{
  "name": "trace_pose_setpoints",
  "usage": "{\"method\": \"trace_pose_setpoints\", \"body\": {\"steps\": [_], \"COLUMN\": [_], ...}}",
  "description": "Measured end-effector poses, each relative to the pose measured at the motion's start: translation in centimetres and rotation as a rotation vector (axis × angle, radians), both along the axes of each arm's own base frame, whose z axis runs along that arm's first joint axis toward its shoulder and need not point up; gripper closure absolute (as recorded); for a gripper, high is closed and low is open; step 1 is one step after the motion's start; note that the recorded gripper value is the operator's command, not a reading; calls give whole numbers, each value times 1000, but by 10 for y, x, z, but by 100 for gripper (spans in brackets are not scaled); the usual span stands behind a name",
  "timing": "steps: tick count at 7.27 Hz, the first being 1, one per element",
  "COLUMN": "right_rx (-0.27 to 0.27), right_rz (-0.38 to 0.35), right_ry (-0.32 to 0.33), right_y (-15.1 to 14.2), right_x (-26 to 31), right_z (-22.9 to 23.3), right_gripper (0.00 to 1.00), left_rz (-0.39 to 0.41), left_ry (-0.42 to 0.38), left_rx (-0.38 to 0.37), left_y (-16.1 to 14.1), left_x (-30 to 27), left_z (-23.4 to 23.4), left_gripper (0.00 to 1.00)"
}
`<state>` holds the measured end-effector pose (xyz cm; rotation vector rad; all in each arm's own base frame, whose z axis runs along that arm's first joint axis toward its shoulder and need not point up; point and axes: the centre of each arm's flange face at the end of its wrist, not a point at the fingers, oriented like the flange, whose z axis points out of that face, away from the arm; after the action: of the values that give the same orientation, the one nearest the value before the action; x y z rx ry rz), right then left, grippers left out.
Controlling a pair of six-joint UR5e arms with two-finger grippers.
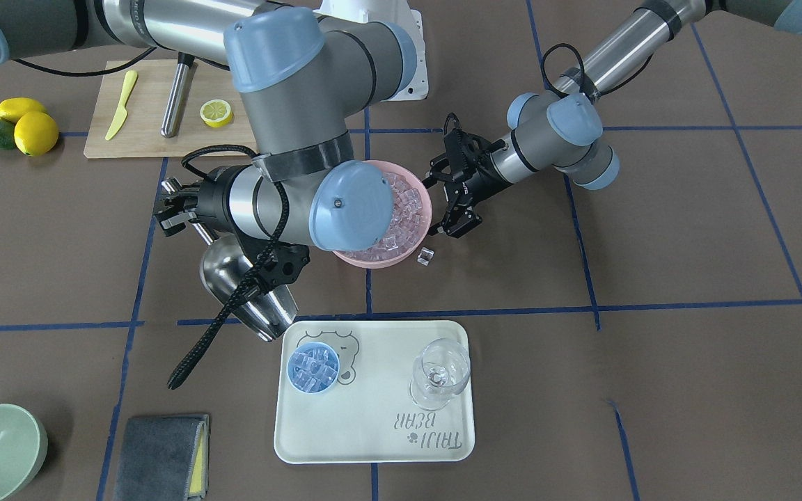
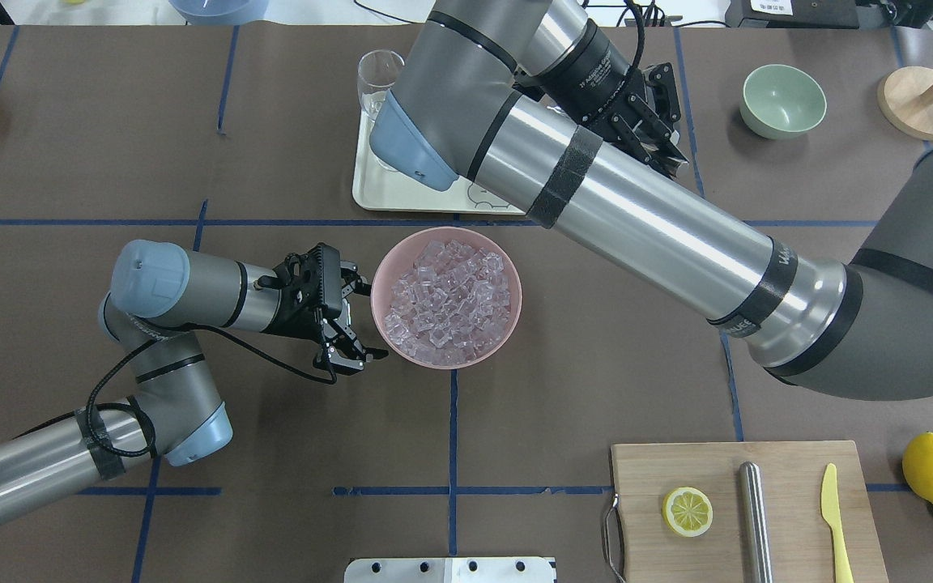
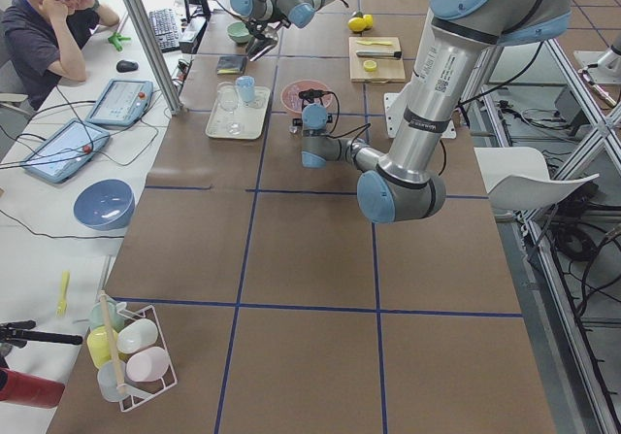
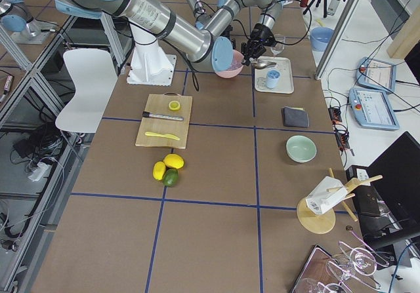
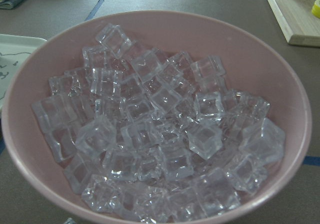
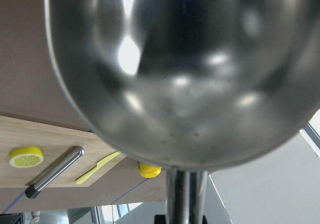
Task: Put ice in cup with scoop
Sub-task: 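Carry the filled scoop to the blue cup and tip ice into it, then carry the empty scoop back toward its spot on the table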
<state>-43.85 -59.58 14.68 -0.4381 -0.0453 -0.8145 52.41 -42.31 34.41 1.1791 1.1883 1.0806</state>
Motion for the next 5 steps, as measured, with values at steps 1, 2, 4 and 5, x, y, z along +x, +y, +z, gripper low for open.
{"method": "trace_pose_setpoints", "body": {"steps": [1,2,4,5], "right_rx": [1,1,-1,-11], "right_rz": [0,0,10,38], "right_ry": [-1,-1,-16,-43], "right_y": [0,0,0,-2], "right_x": [0,0,2,10], "right_z": [-1,-1,-4,-6], "right_gripper": [100,100,100,100], "left_rz": [0,0,0,0], "left_ry": [0,0,0,2], "left_rx": [0,0,0,1], "left_y": [0,0,0,0], "left_x": [0,0,0,0], "left_z": [0,0,0,0], "left_gripper": [0,0,0,0]}}
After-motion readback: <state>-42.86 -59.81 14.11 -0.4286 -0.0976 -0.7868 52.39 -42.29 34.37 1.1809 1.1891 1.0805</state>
